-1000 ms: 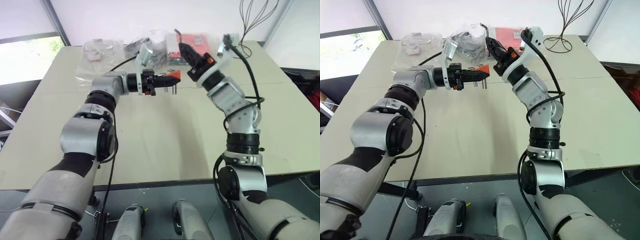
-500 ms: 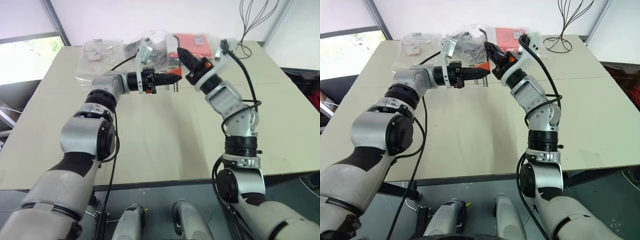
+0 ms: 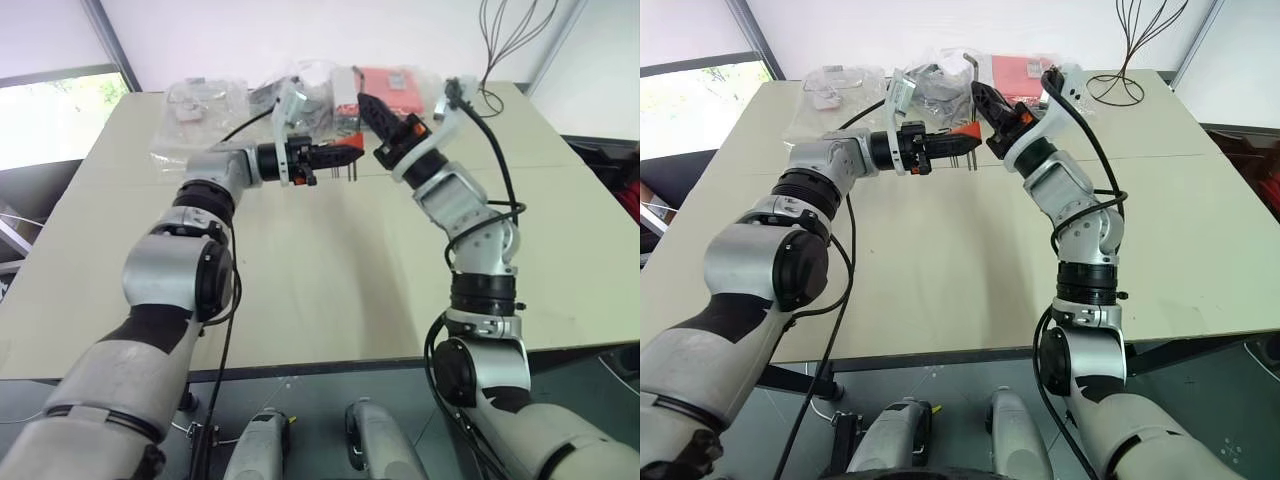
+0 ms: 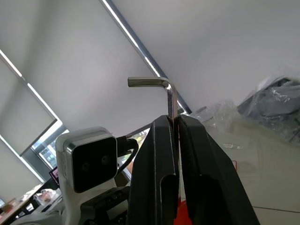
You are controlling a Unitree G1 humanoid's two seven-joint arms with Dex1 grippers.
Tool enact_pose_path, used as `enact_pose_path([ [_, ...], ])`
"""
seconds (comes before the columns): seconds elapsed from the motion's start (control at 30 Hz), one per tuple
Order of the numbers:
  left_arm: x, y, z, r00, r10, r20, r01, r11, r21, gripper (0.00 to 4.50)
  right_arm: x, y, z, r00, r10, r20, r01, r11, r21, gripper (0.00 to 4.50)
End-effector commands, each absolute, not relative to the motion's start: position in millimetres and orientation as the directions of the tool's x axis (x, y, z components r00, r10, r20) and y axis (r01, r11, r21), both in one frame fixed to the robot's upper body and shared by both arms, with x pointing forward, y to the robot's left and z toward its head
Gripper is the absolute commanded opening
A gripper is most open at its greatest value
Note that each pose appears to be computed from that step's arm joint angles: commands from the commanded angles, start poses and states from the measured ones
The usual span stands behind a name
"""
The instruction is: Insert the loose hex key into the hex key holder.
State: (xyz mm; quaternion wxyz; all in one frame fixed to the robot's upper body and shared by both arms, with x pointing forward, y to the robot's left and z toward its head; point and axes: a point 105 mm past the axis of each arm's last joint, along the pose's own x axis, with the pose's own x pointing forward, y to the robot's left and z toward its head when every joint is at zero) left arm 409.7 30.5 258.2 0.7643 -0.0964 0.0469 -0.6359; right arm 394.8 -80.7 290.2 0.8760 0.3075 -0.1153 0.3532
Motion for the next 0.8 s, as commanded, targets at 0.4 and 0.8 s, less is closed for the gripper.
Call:
enact_pose_path([
  [0.4, 403.4, 37.2, 290.4, 0.134, -0.984, 0.115, 0.984, 0.119, -0.131, 0.00, 394.3, -83.1, 292.9, 0.722, 0.539, 0.434, -0.692, 0.570, 0.443, 0.04],
  [0.8, 404.0, 39.3, 295.5, 0.142, -0.981, 0.136, 0.983, 0.124, -0.135, 0.00, 395.5, -84.8, 291.8, 0.726, 0.534, 0.433, -0.687, 0.574, 0.445, 0.04],
])
